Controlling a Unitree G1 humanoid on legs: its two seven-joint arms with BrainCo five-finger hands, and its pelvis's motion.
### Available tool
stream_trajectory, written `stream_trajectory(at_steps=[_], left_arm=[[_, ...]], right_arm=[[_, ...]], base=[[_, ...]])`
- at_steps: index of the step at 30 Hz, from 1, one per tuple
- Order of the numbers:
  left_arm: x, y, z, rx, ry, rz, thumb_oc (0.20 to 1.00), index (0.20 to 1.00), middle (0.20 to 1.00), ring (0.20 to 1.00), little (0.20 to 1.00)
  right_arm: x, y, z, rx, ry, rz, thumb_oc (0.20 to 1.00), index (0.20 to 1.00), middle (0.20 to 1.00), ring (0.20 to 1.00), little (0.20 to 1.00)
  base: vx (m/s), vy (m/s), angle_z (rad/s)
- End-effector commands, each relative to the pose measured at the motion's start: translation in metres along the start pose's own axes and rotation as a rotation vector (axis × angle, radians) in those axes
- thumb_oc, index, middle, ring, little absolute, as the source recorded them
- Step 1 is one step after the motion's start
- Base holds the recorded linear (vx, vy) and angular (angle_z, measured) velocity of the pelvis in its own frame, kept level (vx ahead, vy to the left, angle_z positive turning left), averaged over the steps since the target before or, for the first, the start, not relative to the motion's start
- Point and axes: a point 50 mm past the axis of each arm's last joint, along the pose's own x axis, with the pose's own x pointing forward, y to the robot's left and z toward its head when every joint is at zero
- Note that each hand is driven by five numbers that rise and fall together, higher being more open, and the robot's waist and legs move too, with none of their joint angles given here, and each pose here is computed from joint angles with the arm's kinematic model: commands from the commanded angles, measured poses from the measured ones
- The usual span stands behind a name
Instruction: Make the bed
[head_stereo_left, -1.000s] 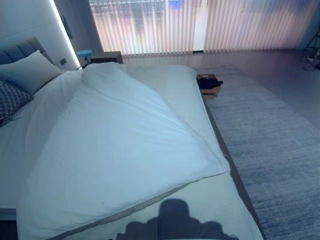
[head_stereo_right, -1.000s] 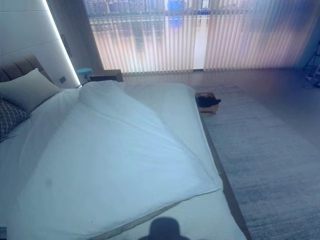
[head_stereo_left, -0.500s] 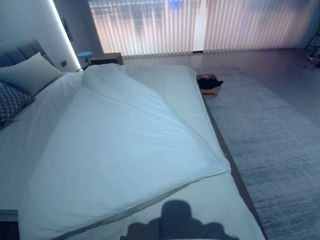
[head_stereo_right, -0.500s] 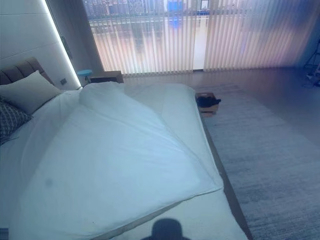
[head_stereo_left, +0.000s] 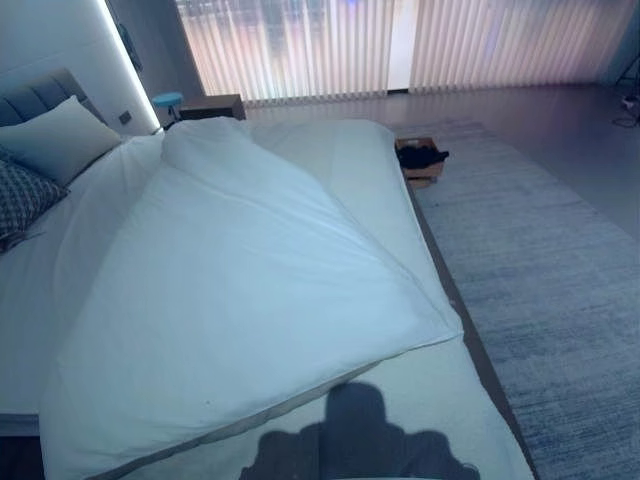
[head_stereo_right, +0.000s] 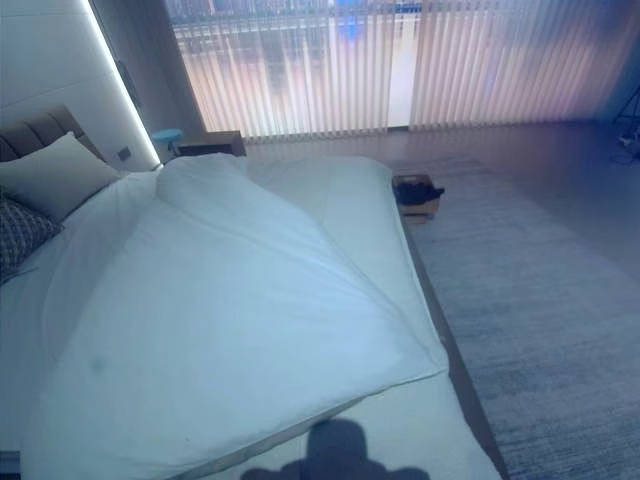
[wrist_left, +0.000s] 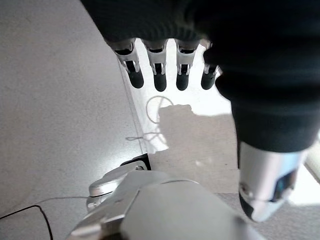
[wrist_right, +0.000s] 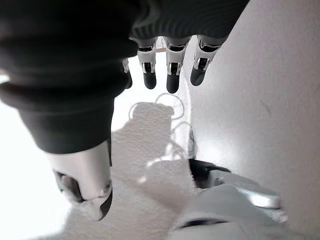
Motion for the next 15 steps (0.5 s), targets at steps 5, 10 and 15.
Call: stream_trajectory(at_steps=[5,10,15], left_arm=[[0.004,0.007,0.053,-0.054,-0.137,0.063,1.0,1.0,1.0,1.0,1.0],[0.003,0.003,0.08,-0.08,-0.215,0.066,1.0,1.0,1.0,1.0,1.0],[0.0,-0.006,0.099,-0.066,-0.278,0.046,1.0,1.0,1.0,1.0,1.0]], right_arm=[[-0.009,0.027,0.106,0.376,-0.317,0.071,1.0,1.0,1.0,1.0,1.0],[-0.022,0.034,0.158,0.532,-0.43,0.12,1.0,1.0,1.0,1.0,1.0],[-0.038,0.038,0.203,0.63,-0.521,0.137,1.0,1.0,1.0,1.0,1.0]], base=[[-0.08,0.018,0.03],[-0.05,0.02,0.05],[0.01,0.013,0.09]])
